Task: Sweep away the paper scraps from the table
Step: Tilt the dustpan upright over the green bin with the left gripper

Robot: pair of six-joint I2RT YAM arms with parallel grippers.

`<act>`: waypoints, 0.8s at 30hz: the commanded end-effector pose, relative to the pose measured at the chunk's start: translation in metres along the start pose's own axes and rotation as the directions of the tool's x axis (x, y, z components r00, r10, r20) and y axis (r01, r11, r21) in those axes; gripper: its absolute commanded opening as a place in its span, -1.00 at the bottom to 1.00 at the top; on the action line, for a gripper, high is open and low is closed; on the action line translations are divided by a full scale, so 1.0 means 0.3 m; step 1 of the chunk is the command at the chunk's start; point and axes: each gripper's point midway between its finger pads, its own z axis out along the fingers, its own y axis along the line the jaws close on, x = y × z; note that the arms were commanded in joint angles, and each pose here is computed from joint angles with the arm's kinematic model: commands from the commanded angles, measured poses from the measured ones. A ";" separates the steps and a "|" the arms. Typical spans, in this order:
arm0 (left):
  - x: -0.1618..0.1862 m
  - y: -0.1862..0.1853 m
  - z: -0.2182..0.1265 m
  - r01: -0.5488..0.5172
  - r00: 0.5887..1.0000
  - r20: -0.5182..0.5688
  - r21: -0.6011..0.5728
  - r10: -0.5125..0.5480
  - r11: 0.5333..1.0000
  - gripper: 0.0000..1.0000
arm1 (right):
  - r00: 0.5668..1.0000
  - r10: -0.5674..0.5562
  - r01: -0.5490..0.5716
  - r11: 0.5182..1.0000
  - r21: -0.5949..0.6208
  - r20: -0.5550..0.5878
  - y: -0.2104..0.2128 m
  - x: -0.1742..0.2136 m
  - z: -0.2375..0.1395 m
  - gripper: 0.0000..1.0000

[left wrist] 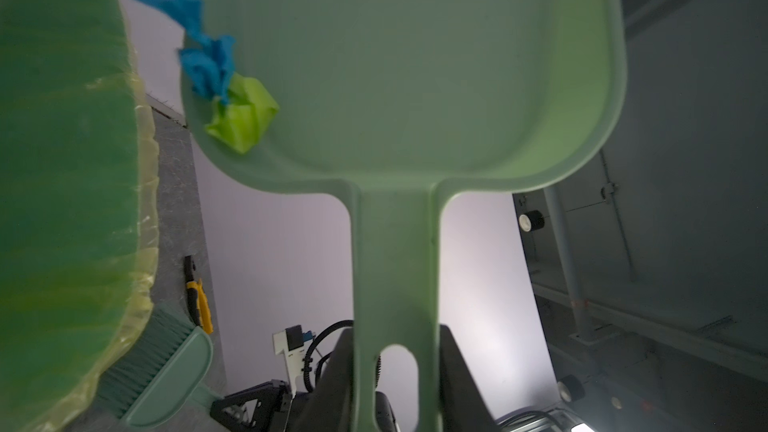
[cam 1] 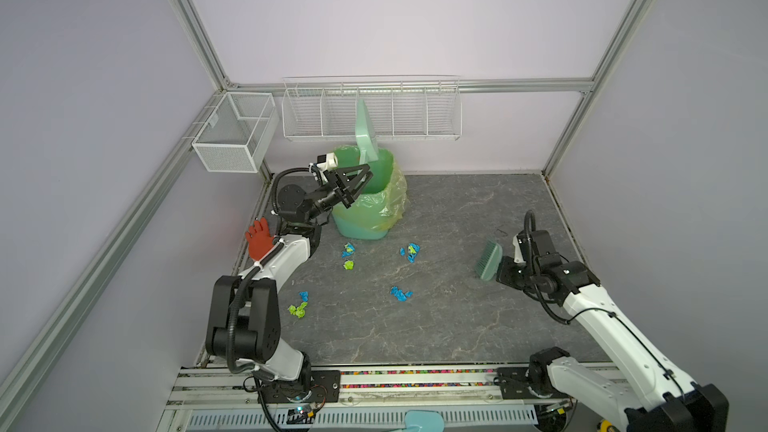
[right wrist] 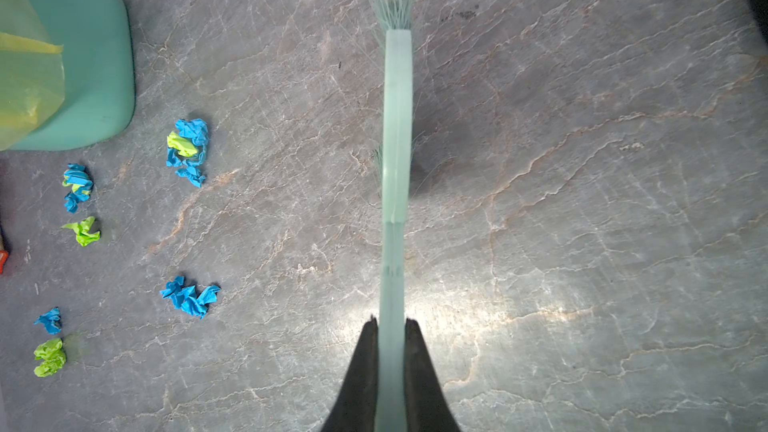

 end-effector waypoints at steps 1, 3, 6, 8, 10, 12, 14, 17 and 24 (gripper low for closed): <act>0.029 -0.086 -0.027 0.034 0.999 -0.027 0.145 -0.030 0.989 -1.00 | 1.000 0.009 -0.009 1.000 -0.014 0.014 0.015 -0.010 -0.026 -0.86; 0.032 -0.084 -0.034 0.023 1.000 -0.019 0.144 -0.021 0.989 -1.00 | 1.000 0.010 -0.009 1.000 -0.014 0.016 0.016 -0.014 -0.029 -0.86; 0.033 -0.095 -0.039 0.016 1.000 -0.015 0.149 -0.014 0.989 -1.00 | 1.000 0.008 -0.008 1.000 -0.012 0.019 0.017 -0.018 -0.033 -0.86; 0.034 -0.095 -0.039 0.014 1.000 -0.019 0.147 -0.011 0.989 -1.00 | 1.000 0.007 -0.007 1.000 -0.015 0.021 0.022 -0.022 -0.035 -0.86; 0.039 -0.097 -0.039 0.005 1.000 -0.026 0.144 -0.001 0.990 -1.00 | 1.000 0.008 -0.008 1.000 -0.017 0.019 0.026 -0.025 -0.033 -0.86; 0.048 -0.098 -0.040 -0.004 0.999 -0.032 0.140 0.008 0.990 -1.00 | 1.000 0.010 -0.010 1.000 -0.020 0.017 0.031 -0.028 -0.032 -0.86; 0.055 -0.098 -0.042 -0.018 0.999 -0.036 0.127 0.022 0.992 -1.00 | 1.000 0.010 -0.010 1.000 -0.020 0.017 0.034 -0.030 -0.031 -0.86; 0.073 -0.094 -0.041 -0.054 0.997 -0.047 0.087 0.059 0.995 -1.00 | 1.000 0.005 -0.004 0.999 -0.041 0.025 0.050 -0.035 -0.035 -0.86; 0.117 -0.076 -0.052 -0.200 0.978 -0.073 -0.077 0.195 0.977 -1.00 | 0.999 -0.013 0.016 0.994 -0.105 0.030 0.110 -0.042 -0.043 -0.86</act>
